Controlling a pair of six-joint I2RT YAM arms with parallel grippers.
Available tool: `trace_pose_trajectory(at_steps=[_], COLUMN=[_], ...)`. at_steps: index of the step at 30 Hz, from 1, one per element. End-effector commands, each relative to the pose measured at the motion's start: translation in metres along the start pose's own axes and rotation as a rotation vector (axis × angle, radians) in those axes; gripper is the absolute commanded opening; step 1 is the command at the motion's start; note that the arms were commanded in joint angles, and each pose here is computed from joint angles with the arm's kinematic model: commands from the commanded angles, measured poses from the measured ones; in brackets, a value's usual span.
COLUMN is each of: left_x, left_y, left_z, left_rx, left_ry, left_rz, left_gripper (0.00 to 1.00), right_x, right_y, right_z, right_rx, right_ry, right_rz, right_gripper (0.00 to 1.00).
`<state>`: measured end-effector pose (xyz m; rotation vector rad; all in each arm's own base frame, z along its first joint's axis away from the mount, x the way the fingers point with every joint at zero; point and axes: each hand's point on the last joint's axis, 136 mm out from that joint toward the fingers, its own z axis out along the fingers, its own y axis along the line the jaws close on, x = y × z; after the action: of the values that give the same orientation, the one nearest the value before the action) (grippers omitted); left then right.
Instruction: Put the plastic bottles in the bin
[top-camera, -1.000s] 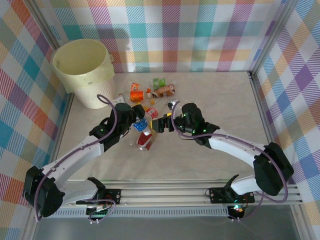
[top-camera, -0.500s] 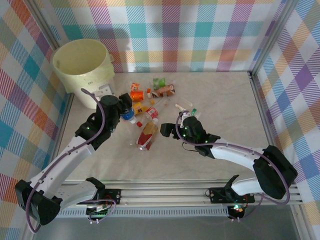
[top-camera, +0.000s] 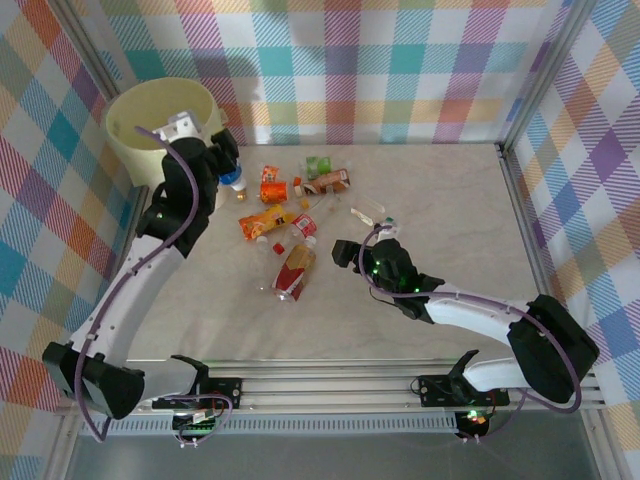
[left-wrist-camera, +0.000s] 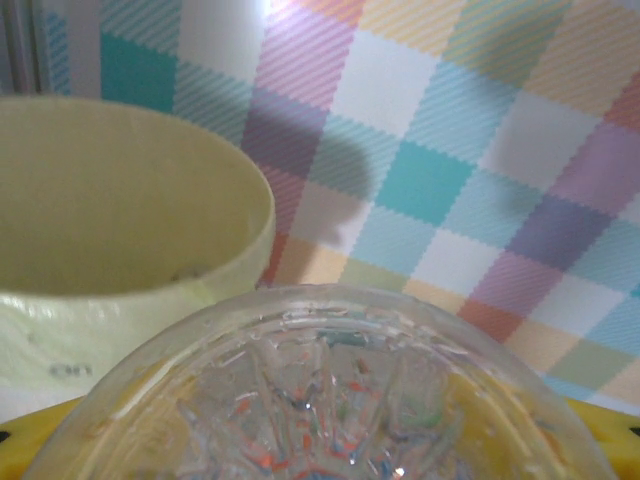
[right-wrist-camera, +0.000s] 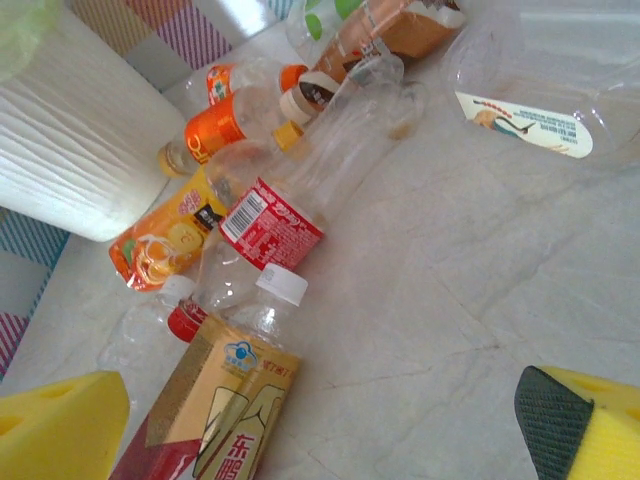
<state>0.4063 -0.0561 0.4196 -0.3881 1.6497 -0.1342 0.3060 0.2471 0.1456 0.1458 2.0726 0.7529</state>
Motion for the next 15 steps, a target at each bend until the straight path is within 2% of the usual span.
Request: trace_pose_trajectory(at_steps=[1, 8, 15], left_x=[-0.055, -0.108, -0.129], left_y=[-0.003, 0.022, 0.067], left_z=[0.005, 0.041, 0.093], left_rx=[0.026, -0.059, -0.189], left_ry=[-0.144, -0.237, -0.280], left_rz=[-0.030, -0.027, -0.036], left_gripper=[0.56, 0.57, 0.57], right_x=[-0.013, -0.010, -0.007], right_y=[0.007, 0.006, 0.010], right_z=[-0.003, -0.001, 0.001], right_rx=[-0.029, -0.026, -0.038], right_ry=[-0.067, -0.055, -0.037], right_rz=[-0.007, -0.020, -0.032], right_gripper=[1.00, 1.00, 1.00])
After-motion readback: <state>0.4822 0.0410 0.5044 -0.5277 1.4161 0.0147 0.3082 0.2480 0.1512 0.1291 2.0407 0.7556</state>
